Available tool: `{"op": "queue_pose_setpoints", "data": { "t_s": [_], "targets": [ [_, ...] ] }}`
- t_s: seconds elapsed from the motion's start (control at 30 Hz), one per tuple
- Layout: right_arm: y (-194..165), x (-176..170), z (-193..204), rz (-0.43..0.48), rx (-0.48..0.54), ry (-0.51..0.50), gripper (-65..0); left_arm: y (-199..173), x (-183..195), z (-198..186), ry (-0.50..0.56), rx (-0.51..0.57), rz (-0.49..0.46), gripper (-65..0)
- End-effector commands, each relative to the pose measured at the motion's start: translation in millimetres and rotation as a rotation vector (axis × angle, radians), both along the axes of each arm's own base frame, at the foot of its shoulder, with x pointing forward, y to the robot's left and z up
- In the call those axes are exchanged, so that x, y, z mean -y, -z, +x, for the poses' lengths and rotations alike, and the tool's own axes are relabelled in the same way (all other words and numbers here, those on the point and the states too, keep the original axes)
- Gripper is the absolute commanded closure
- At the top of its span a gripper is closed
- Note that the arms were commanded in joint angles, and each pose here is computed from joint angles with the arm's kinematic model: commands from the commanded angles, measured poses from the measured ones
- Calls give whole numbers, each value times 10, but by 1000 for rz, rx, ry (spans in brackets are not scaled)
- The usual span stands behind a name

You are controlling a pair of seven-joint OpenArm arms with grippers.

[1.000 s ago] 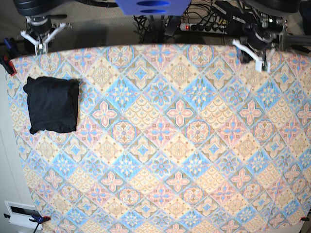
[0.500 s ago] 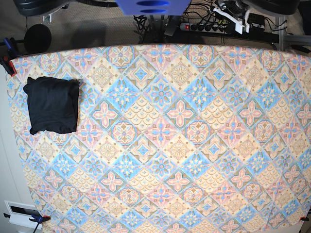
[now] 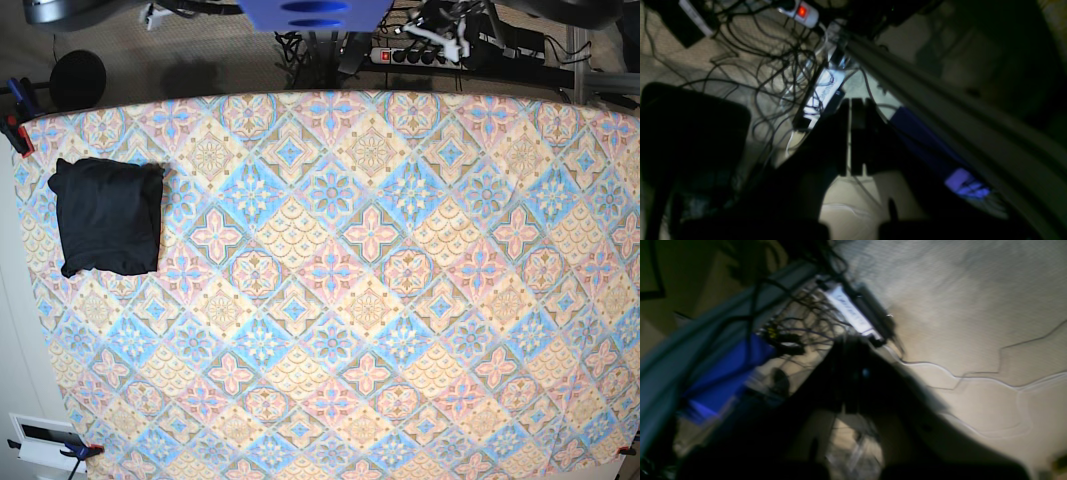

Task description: Layout the t-shirt on the table in an organized manner, then fold the t-shirt properly

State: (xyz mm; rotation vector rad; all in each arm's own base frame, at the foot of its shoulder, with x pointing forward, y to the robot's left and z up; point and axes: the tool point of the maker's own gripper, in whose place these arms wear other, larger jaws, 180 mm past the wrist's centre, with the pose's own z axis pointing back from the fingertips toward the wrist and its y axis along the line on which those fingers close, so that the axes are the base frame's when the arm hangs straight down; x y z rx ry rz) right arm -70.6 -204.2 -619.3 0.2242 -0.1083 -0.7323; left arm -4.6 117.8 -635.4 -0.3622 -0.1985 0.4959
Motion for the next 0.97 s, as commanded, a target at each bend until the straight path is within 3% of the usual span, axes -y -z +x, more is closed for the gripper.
{"op": "queue_pose_setpoints", "data": {
  "t_s": [0.0,0.2,0.33,0.47,0.77,0.93],
  "targets": [
    [39,-35,38,2,1,-45,0,19,114,19,74,11,-21,0],
    [206,-246,574,-39,119,-216,0,35,477,208,255,99,-54,-1],
    [237,-282,818,-65,160,-292,0,145,251,218,386,102,144,-1],
    [275,-213,931,-116,142,-291,0,158,97,334,458,154,284,-1],
    [274,-170,1051,-139,153,-288,0,141,218,375,449,184,288,-1],
    [274,-173,1056,-139,154,-292,0,60,404,574,422,282,281,-1]
  ]
}}
